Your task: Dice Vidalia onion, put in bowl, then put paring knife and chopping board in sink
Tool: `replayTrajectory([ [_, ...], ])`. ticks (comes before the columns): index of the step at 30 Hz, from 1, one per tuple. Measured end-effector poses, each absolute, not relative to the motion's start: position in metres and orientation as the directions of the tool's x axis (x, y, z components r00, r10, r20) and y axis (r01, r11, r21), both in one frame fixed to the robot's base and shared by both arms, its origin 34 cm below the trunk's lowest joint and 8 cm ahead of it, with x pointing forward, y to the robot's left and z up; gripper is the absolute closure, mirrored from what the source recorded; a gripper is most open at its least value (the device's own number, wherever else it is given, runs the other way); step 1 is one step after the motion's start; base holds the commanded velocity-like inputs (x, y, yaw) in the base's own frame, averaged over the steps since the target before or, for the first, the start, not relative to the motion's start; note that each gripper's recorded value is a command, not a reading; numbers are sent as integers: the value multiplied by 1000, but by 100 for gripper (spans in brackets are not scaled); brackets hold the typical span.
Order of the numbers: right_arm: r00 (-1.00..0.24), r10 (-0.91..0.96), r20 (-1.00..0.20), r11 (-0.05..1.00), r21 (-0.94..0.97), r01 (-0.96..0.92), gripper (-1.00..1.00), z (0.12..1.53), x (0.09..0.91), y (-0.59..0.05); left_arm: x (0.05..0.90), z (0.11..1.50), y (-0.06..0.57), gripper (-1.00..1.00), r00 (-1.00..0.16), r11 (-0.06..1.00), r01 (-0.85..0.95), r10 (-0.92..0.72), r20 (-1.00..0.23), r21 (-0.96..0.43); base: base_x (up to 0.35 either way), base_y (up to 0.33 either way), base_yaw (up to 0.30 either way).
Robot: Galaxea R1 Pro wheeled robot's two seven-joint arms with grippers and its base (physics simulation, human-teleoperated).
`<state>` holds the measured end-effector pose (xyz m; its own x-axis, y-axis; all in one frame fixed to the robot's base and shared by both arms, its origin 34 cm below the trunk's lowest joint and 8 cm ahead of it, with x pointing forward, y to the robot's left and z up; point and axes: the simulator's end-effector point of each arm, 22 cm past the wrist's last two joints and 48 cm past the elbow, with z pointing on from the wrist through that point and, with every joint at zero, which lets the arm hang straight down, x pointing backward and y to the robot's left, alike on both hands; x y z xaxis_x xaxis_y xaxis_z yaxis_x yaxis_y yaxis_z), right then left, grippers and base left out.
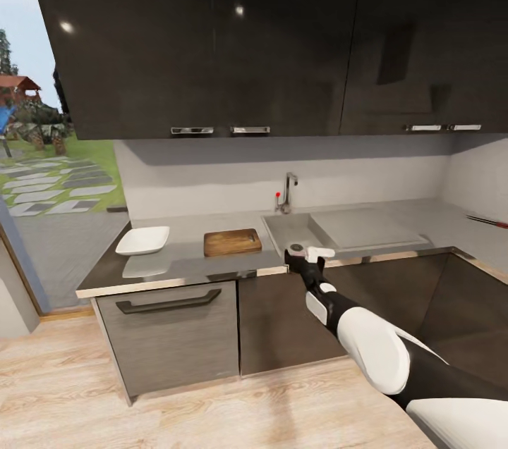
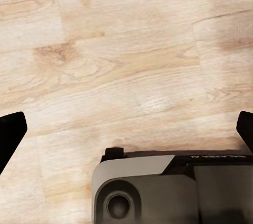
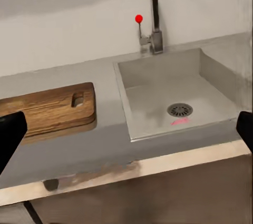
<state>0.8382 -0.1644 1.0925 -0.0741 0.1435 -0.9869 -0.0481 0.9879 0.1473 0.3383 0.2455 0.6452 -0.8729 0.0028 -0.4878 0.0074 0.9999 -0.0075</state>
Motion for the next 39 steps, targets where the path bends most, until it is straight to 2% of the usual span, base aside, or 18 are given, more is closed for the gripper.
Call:
replayTrajectory([
  [9, 69, 76, -995, 987, 85, 135, -100, 1230, 865, -250, 339, 645, 246, -100, -873, 1000, 7, 3, -489, -7, 0, 0, 0],
  [15, 174, -24, -984, 990, 0, 141, -100, 1302, 859, -251, 339, 645, 246, -100, -872, 1000, 6, 2, -489, -7, 0, 0, 0],
  [20, 156, -95, -983, 989, -75, 131, -100, 1256, 833, -242, 339, 645, 246, -100, -873, 1000, 6, 2, -488, -7, 0, 0, 0],
  [28, 171, -185, -968, 981, -171, 95, -100, 1190, 748, -219, 339, 646, 246, -100, -872, 1000, 6, 2, -489, -7, 0, 0, 0],
  [33, 139, -196, -971, 976, -206, -66, -100, 1130, 709, -188, 340, 646, 250, -100, -871, 1000, 5, 3, -491, -2, 0, 0, 0],
  [39, 75, -182, -980, 975, -190, -116, -100, 1083, 683, -201, 340, 646, 256, -100, -871, 1000, 4, 7, -492, 8, 0, 0, 0],
])
